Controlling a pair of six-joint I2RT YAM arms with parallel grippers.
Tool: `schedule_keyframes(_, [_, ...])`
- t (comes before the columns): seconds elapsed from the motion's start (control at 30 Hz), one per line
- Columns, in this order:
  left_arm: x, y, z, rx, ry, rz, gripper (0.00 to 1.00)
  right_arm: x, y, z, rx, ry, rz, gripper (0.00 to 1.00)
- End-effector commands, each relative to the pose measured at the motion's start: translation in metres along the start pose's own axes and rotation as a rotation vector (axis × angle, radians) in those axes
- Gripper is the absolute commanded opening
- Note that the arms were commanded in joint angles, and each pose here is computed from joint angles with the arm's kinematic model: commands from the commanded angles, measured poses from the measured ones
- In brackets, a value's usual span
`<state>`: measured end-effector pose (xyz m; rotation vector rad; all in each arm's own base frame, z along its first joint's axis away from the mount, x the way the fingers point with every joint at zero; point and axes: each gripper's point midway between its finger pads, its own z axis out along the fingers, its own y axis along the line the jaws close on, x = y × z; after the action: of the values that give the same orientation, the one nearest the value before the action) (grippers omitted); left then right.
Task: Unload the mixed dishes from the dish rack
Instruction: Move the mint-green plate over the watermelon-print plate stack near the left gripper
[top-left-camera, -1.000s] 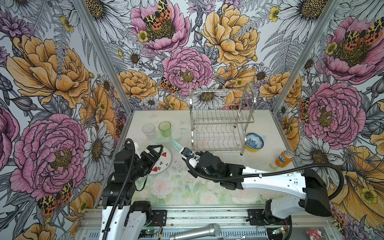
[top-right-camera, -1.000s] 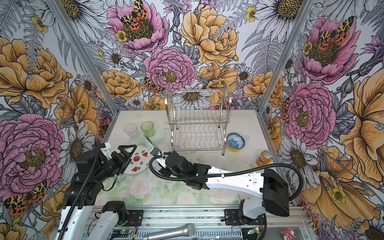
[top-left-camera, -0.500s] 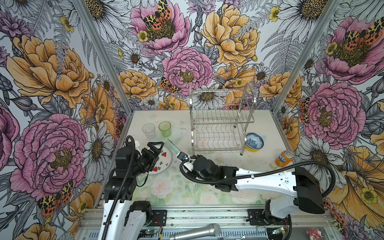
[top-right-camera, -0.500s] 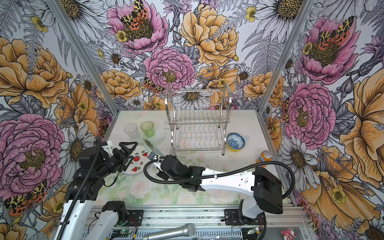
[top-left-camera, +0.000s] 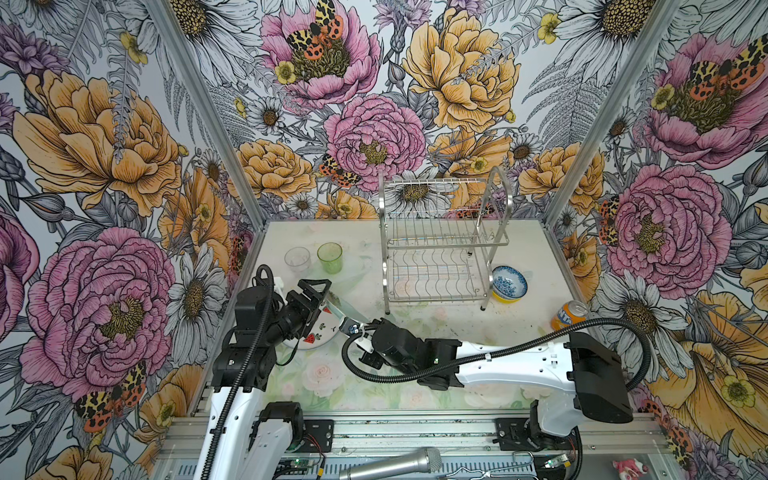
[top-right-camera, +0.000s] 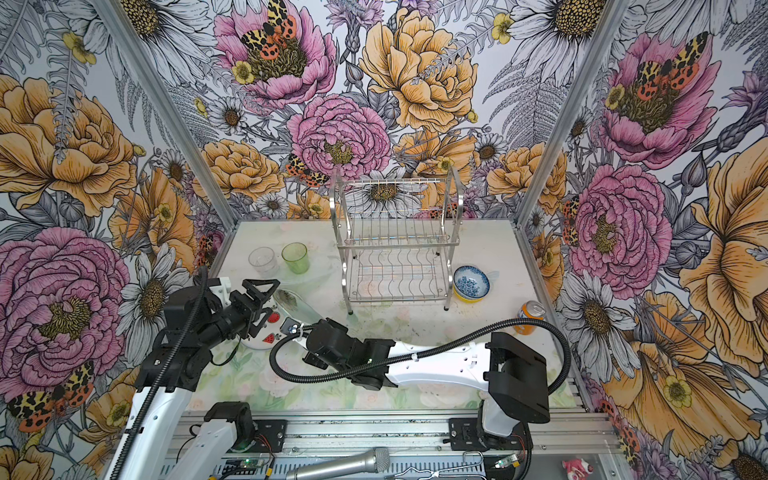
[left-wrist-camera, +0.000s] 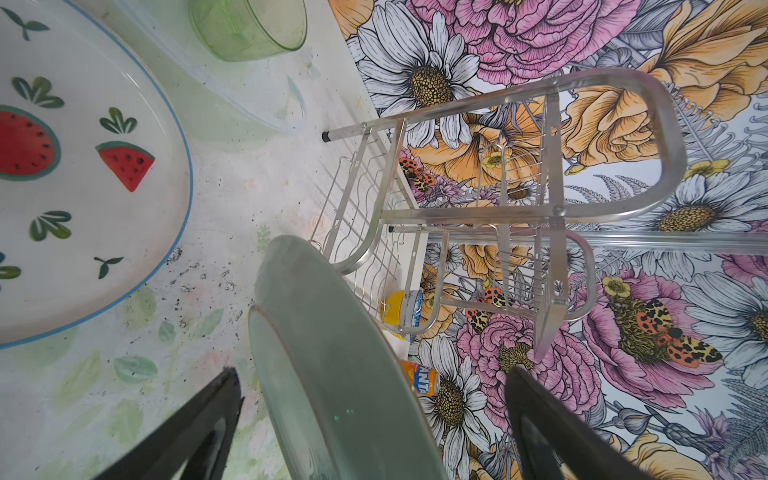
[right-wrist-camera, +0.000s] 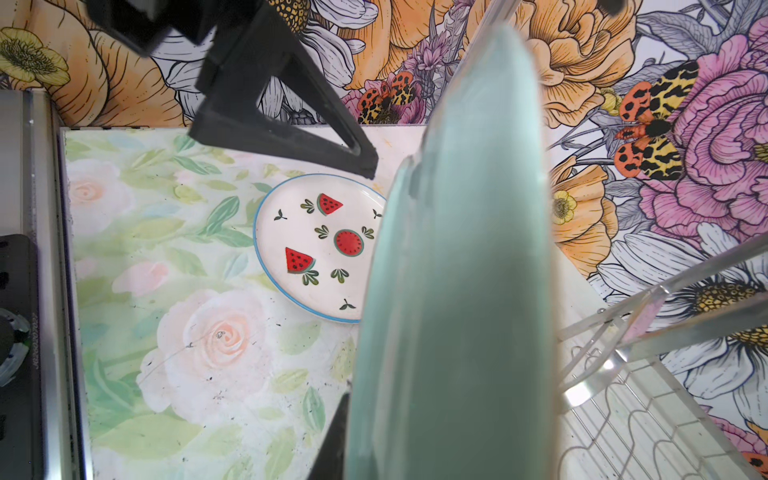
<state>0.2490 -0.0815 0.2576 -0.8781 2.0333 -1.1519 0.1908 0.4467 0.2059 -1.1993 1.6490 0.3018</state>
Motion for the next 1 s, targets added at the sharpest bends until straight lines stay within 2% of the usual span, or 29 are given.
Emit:
schedule_keyframes(0.0, [0.0, -0.018, -0.003, 0.059, 0.016, 0.043, 0.99, -0.067, -0.022, -0.015, 0.086, -0.183, 0.039, 0.0])
schedule_keyframes(0.3, [0.003, -0.018, 0.003, 0.065, 0.043, 0.043, 0.99, -0.073, -0.02, -0.011, 0.127, -0.179, -0.022, 0.0])
schedule_keyframes(0.47, [0.007, -0.024, 0.009, 0.113, 0.076, 0.047, 0.99, -0.073, -0.018, -0.007, 0.161, -0.159, -0.085, 0.0])
schedule_keyframes(0.63, [0.011, -0.026, 0.014, 0.136, 0.118, 0.053, 0.89, -0.071, -0.017, 0.0, 0.207, -0.123, -0.152, 0.0])
schedule_keyframes(0.77, [0.016, -0.025, 0.019, 0.138, 0.154, 0.059, 0.88, -0.074, -0.019, 0.0, 0.232, -0.115, -0.184, 0.0])
schedule_keyframes(0.97, [0.017, -0.021, 0.023, 0.133, 0.17, 0.071, 0.7, -0.077, -0.017, 0.0, 0.247, -0.114, -0.218, 0.0])
